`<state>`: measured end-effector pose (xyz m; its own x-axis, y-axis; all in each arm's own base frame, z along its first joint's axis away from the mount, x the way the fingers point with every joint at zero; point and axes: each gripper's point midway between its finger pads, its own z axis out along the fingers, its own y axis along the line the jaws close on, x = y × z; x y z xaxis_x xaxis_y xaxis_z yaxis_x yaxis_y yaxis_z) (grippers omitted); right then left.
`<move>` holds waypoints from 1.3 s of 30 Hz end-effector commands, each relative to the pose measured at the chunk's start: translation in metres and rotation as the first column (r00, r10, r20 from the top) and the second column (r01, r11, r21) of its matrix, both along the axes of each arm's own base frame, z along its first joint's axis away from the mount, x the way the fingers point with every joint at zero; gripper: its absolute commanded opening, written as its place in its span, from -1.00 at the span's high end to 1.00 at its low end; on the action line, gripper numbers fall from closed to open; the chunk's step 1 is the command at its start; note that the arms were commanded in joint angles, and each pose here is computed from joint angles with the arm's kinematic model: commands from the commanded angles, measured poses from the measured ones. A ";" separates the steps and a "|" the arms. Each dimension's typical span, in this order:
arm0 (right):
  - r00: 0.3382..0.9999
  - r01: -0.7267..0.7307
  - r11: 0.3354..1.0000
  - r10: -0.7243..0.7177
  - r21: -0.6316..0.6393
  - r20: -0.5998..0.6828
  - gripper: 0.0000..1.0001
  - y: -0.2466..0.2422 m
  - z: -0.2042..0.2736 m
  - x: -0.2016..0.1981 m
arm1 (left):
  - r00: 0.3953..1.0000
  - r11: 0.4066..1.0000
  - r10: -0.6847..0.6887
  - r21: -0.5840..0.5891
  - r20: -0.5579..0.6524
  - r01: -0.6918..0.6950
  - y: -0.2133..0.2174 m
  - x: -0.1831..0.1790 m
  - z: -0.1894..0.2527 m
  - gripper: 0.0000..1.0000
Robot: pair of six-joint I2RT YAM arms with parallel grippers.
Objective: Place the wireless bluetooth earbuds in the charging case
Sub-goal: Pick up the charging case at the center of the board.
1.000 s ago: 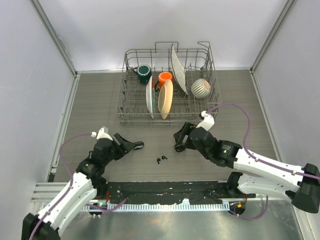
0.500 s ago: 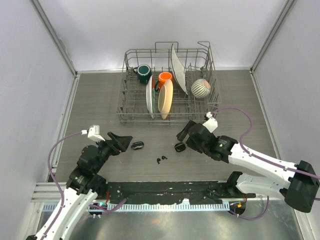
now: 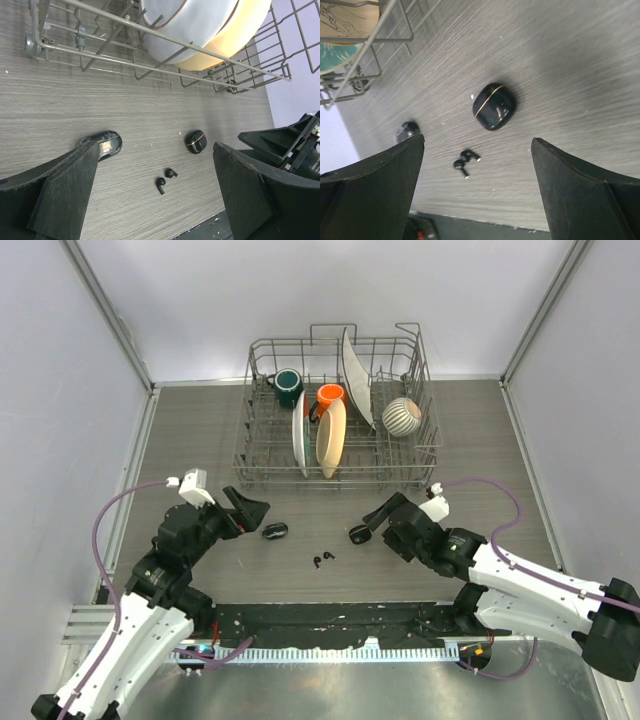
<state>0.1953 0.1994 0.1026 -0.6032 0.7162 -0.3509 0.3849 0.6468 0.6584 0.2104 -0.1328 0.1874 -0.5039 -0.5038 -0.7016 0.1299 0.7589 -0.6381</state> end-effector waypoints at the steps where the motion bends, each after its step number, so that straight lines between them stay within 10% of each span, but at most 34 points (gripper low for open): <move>1: 0.978 -0.060 0.987 0.088 -0.149 0.189 -0.87 -0.007 0.029 0.023 | 0.996 0.996 -0.069 0.058 0.048 0.067 -0.003 -0.003 0.014 -1.00; 13: 0.887 -0.323 0.831 0.433 -0.453 0.160 -0.87 0.027 -0.006 0.047 | 0.962 0.984 -0.175 0.011 0.207 0.177 -0.016 -0.019 0.024 -0.99; 25: 0.868 -0.391 0.838 0.473 -0.382 0.149 -0.81 0.042 -0.032 0.056 | 0.958 0.988 -0.152 0.018 0.243 0.153 -0.010 -0.020 0.030 -0.99; 30: 0.887 -0.396 0.854 0.451 -0.337 0.099 -0.73 0.041 -0.048 0.047 | 0.971 0.986 0.159 -0.087 0.179 -0.146 0.030 -0.001 0.027 -1.00; 39: 0.902 -0.395 0.886 0.424 -0.243 0.077 -0.62 0.042 -0.058 0.031 | 0.948 0.984 0.140 -0.149 0.285 -0.100 0.029 -0.011 0.055 -1.00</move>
